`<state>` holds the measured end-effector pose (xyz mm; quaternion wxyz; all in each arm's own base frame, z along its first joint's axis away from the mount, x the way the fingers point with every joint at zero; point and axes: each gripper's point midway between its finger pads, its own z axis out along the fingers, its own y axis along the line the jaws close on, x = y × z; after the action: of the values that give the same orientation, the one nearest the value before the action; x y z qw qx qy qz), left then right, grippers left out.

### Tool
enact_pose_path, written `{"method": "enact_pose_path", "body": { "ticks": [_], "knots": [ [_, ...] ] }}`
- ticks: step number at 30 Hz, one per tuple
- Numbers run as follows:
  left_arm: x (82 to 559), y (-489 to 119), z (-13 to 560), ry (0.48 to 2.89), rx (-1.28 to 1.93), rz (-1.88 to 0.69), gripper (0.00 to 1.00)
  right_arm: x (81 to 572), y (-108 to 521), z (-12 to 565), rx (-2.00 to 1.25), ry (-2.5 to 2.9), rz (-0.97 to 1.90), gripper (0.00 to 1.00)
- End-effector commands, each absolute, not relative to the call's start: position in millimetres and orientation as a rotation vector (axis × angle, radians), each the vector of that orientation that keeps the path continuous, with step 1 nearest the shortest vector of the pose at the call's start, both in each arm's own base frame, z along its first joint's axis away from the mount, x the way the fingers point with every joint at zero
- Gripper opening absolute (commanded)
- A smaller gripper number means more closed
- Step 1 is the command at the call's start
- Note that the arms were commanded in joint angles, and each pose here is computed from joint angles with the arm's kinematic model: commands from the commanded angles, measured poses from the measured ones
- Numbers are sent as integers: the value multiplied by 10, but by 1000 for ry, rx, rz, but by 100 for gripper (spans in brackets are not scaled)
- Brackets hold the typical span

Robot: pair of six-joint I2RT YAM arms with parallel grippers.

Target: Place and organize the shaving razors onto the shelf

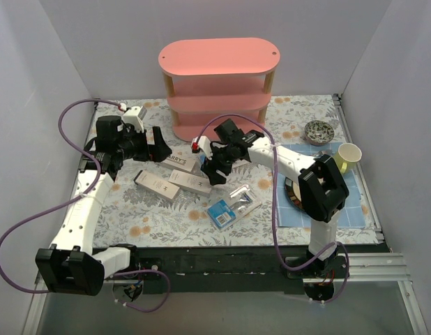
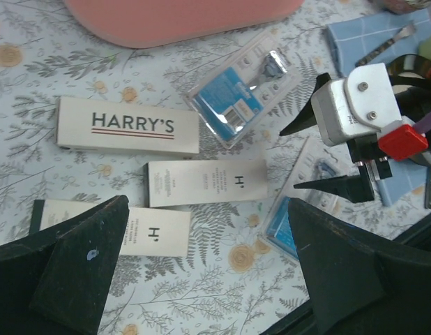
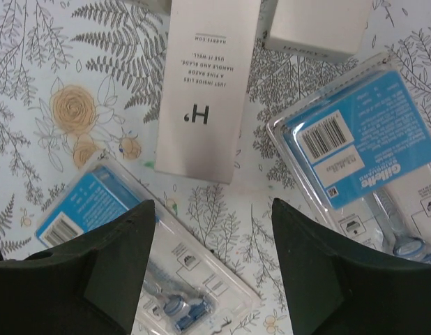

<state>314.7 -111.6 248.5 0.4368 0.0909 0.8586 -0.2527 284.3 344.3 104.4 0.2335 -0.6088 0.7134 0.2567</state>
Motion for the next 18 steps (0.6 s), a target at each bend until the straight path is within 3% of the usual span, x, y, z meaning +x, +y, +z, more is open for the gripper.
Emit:
{"method": "enact_pose_path", "body": {
  "ticks": [1, 18],
  "knots": [
    [3175, -823, 2462, 2192, 175, -430, 98, 2923, 3754, 1098, -1587, 1961, 691, 75],
    [3120, -543, 2837, 2088, 28, -321, 98, 2889, 4018, 698, -1673, 1958, 628, 77]
  ]
}}
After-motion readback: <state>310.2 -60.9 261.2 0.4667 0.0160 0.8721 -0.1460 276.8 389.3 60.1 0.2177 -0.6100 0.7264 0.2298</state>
